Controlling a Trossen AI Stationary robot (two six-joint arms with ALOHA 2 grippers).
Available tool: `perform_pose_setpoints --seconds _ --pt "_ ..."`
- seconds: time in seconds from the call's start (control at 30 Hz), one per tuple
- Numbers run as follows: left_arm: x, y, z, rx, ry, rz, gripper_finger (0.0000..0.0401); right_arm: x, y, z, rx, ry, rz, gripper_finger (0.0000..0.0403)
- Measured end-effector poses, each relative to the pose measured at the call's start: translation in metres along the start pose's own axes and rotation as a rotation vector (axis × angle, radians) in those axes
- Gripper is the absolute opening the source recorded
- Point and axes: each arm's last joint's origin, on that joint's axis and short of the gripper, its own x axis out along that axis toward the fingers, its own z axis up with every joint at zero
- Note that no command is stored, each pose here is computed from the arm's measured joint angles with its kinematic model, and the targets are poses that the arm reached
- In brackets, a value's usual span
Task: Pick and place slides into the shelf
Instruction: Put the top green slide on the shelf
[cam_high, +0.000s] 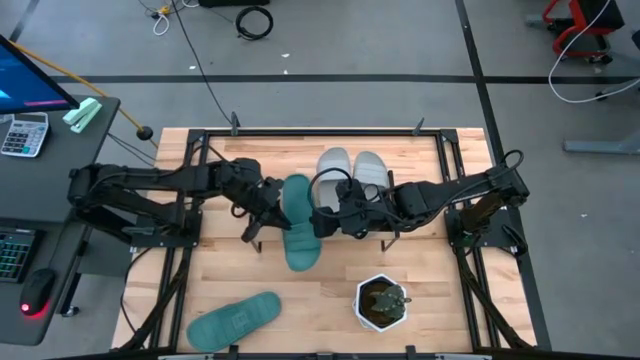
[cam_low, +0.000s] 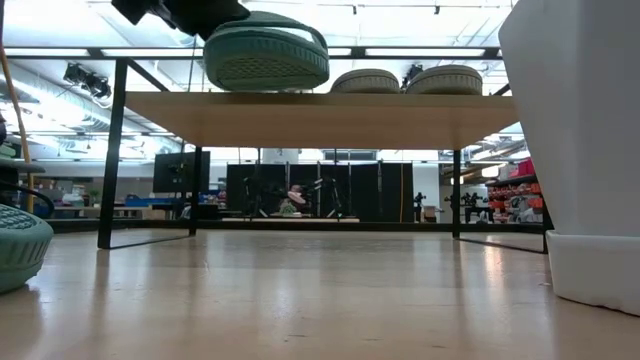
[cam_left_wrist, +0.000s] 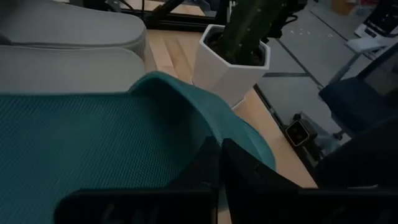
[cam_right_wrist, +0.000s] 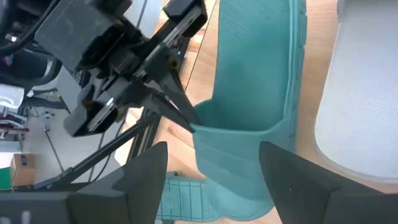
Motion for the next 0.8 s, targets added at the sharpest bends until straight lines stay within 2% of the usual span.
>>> perform_pose_setpoints --seconds 0.53,0.8 --pt "-0.0034 0.0061 0.0025 0.007 -0.028 -0.001 0.0008 0.0 -0.0001 0.0005 0.001 -0.018 -0.003 0.0261" --pt "0.0041 0.0103 -0.0008 0.004 -0.007 0.0 0.0008 0.0 0.001 0.0007 0.006 -0.02 0.008 0.0261"
